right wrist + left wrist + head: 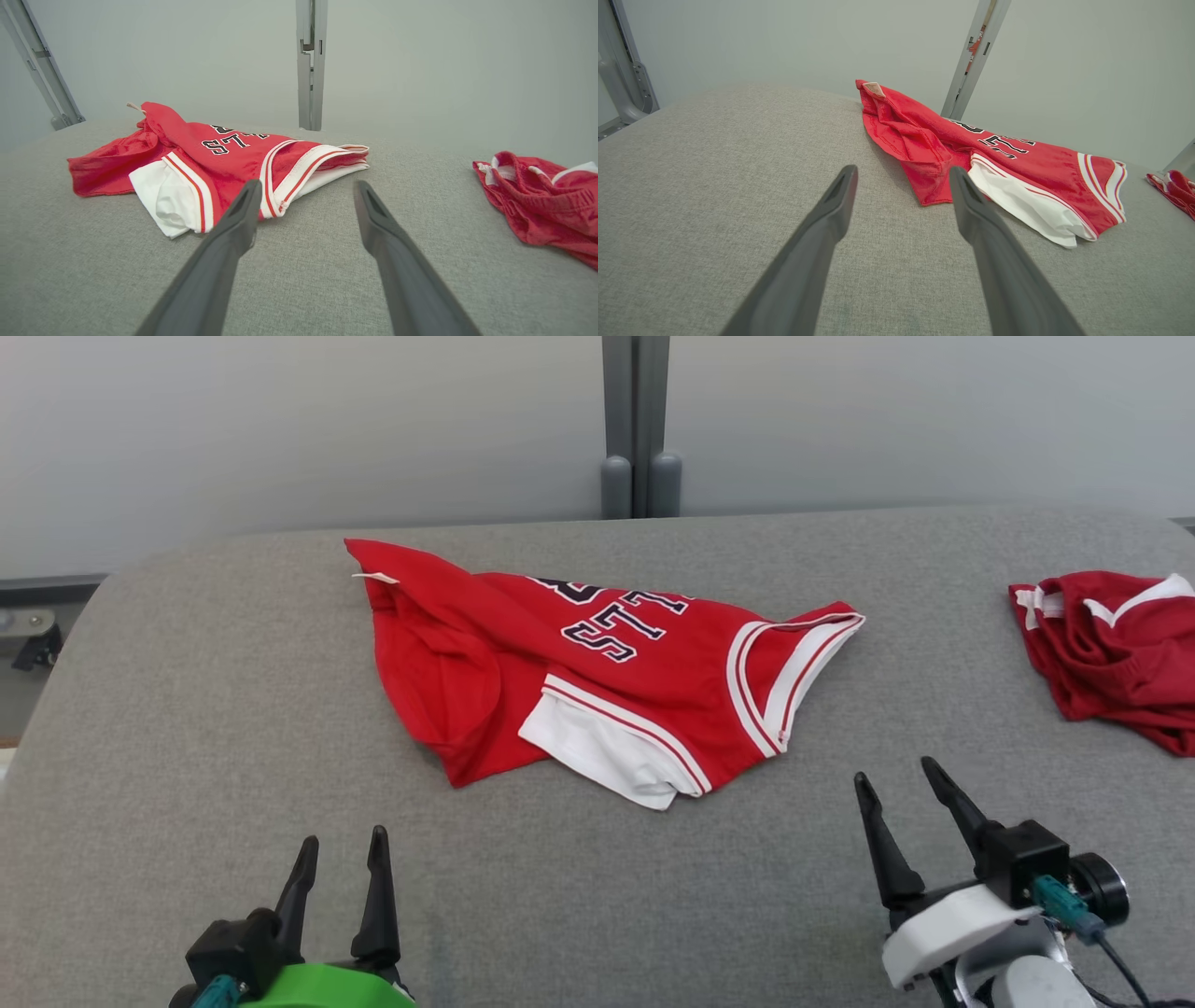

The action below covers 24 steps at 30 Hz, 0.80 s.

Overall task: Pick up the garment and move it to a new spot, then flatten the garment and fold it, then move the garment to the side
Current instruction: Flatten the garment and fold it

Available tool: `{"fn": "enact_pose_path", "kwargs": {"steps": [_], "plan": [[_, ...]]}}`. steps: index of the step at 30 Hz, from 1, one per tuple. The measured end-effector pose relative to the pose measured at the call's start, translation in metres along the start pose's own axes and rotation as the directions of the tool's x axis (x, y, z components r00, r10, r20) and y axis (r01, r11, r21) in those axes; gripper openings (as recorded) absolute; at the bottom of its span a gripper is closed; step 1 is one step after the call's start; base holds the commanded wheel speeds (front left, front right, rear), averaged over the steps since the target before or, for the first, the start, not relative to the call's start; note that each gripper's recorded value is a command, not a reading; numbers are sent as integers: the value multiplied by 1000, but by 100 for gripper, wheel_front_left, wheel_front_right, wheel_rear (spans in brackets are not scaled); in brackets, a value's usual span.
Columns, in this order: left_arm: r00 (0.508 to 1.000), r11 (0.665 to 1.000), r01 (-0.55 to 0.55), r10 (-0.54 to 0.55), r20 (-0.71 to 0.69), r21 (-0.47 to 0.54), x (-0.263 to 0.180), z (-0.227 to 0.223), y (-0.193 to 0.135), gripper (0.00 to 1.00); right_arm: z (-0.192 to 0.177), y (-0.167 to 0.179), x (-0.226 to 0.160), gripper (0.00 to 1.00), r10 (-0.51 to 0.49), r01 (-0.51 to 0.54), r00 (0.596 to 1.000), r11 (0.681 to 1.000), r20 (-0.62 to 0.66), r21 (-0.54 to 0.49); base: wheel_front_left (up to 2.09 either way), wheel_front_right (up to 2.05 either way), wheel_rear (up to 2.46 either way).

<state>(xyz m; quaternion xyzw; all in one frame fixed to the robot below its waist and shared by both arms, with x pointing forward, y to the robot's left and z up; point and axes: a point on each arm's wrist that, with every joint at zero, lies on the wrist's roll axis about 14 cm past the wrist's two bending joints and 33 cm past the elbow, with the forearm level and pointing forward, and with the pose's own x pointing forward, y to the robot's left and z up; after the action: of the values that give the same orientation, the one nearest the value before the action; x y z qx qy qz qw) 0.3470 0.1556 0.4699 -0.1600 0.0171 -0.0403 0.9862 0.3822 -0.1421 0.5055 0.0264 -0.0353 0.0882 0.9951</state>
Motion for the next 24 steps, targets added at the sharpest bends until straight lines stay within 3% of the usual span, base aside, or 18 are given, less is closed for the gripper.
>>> {"fn": "enact_pose_path", "kwargs": {"steps": [6, 12, 19, 24], "plan": [[1000, 1000, -19, 19, -3, 1, 1, -1, 6, 100, -17, 43, 22, 100, 150, -155, 987, 984, -61, -86, 0, 0, 0], [998, 998, -68, 68, 2, 1, 0, 1, 20, 100, -49, 90, 47, 100, 312, -340, 935, 925, -170, -171, 0, 0, 0], [990, 990, -143, 143, -9, -16, -7, -1, 40, 100, -86, 125, 67, 100, 417, -486, 862, 843, -289, -230, 0, 0, 0], [979, 979, -203, 202, -18, -19, -15, -4, 55, 100, -106, 140, 77, 100, 455, -543, 822, 808, -343, -228, 0, 0, 0]]}}
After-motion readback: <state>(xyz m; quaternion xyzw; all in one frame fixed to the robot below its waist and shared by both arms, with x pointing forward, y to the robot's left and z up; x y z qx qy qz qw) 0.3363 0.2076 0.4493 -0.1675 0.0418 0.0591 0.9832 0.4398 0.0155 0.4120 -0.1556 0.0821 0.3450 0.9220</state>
